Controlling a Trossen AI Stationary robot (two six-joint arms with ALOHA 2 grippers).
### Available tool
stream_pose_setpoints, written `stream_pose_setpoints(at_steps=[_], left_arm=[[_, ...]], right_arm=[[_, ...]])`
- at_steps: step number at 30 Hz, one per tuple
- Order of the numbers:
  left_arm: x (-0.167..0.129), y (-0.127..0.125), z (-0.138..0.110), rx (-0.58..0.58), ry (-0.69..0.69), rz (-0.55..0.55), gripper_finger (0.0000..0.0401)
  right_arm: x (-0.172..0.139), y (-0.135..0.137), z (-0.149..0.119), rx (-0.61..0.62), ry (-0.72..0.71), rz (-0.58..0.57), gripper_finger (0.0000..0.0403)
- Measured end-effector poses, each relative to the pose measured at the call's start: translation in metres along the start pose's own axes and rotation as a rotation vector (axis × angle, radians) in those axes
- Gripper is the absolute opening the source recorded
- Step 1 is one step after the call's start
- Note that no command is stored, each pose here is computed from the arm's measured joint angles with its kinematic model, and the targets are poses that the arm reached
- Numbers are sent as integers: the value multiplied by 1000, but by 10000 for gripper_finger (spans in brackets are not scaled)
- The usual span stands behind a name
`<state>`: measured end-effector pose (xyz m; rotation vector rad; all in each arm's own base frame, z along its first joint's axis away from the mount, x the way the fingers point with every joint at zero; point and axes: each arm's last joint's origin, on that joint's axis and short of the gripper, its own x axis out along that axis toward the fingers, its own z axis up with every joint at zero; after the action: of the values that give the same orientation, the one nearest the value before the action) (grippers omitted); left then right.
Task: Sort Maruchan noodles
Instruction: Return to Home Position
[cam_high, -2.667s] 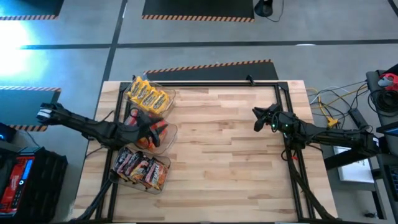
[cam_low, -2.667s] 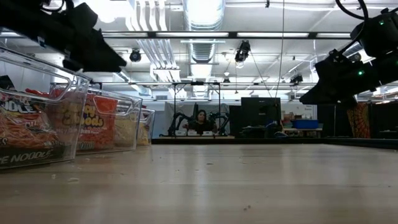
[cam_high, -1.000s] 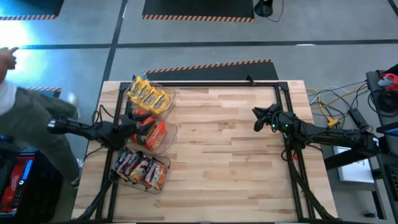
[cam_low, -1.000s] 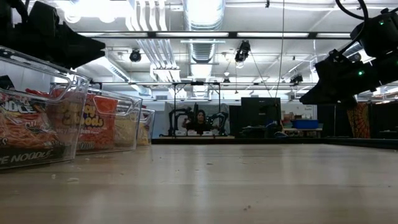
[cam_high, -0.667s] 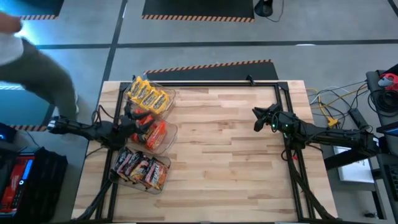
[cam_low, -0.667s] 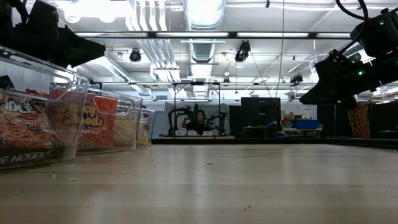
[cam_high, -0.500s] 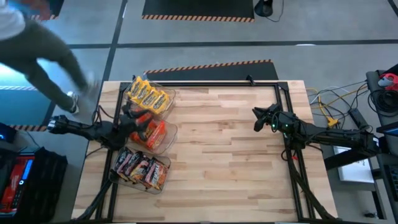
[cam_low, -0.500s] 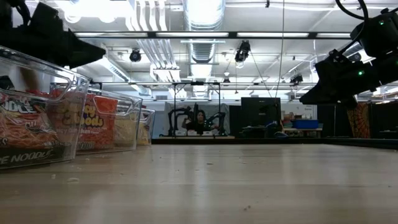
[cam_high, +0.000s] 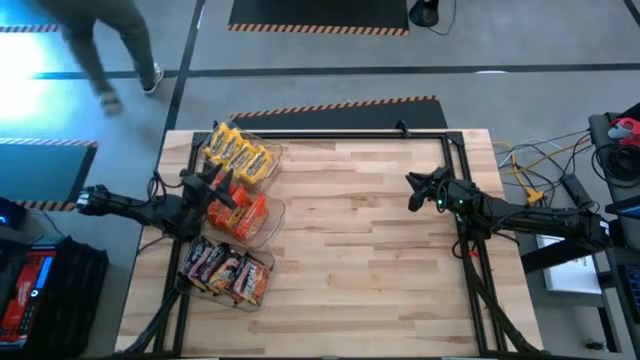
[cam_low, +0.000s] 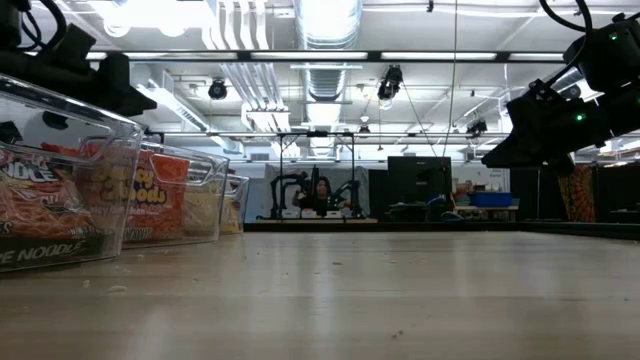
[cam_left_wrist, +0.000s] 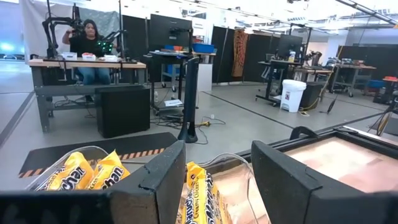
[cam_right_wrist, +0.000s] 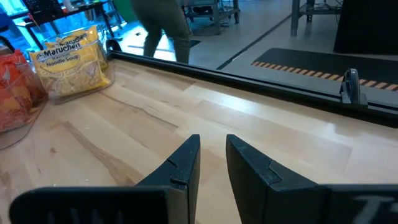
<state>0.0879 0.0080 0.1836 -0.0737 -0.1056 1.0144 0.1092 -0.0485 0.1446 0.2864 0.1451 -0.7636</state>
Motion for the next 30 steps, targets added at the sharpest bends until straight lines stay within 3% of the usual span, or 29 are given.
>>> stream_pose_setpoints(at_steps=[30], left_arm=[[0, 0, -3, 37, 14, -1, 167]], right_arm=[[0, 0, 0, 0, 0, 0, 68]])
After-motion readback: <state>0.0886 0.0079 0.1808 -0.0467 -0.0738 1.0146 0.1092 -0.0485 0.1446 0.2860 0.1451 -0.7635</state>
